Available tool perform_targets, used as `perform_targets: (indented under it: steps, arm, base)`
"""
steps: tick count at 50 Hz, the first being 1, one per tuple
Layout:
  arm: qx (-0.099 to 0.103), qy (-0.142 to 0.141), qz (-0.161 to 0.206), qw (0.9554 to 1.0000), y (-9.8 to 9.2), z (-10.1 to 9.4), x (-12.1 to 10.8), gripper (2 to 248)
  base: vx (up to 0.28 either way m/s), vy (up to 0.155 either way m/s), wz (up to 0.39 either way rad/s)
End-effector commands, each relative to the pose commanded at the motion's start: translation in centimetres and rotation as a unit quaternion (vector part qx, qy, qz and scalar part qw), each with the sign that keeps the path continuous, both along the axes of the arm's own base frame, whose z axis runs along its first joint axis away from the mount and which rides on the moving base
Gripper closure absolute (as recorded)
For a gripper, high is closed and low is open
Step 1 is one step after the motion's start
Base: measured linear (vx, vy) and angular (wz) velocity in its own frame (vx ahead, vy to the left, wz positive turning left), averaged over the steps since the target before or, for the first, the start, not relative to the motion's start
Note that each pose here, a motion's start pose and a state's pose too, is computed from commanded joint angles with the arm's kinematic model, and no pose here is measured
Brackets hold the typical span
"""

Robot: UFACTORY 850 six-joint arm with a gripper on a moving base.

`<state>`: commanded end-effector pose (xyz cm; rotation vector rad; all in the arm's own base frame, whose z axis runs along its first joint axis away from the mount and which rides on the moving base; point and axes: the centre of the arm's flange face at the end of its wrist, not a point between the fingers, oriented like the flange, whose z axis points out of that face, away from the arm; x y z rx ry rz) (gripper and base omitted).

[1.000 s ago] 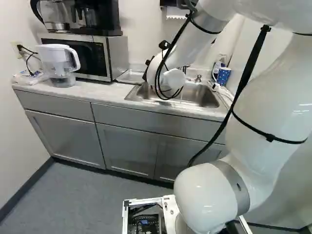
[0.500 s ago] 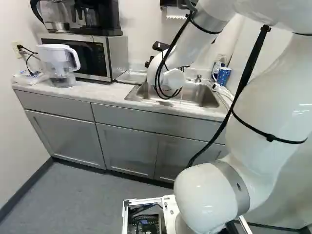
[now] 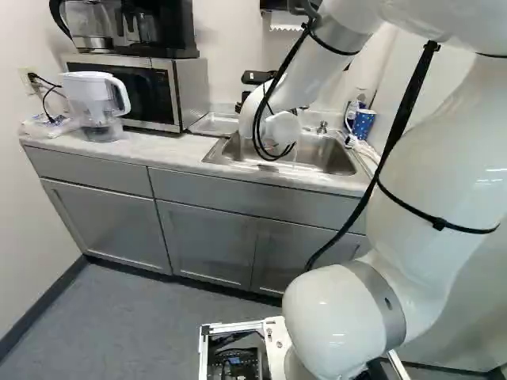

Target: Rinse the cup and place it in the tray

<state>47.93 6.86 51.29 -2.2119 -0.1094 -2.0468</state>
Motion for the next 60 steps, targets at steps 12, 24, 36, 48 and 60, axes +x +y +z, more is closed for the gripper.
perform_targets:
  steps: [12, 24, 36, 48, 60]
  arm:
    - [0.0, 0.0, 0.004, 1.0, 0.6, 0.0, 1.5, 124]
    - [0.0, -0.002, 0.014, 0.9999, 2.0, -0.1, 3.5, 124]
    - [0.001, -0.004, 0.026, 0.9997, 3.6, -0.2, 5.3, 124]
    - [0.001, -0.007, 0.034, 0.9994, 5.0, -0.3, 7.6, 124]
    - [0.002, -0.012, 0.042, 0.9991, 6.4, -0.5, 9.9, 124]
  base:
    - [0.0, 0.0, 0.0]
    - [0.0, 0.0, 0.0]
    - [0.0, 0.0, 0.0]
    - [0.0, 0.0, 0.0]
    - [0.0, 0.0, 0.0]
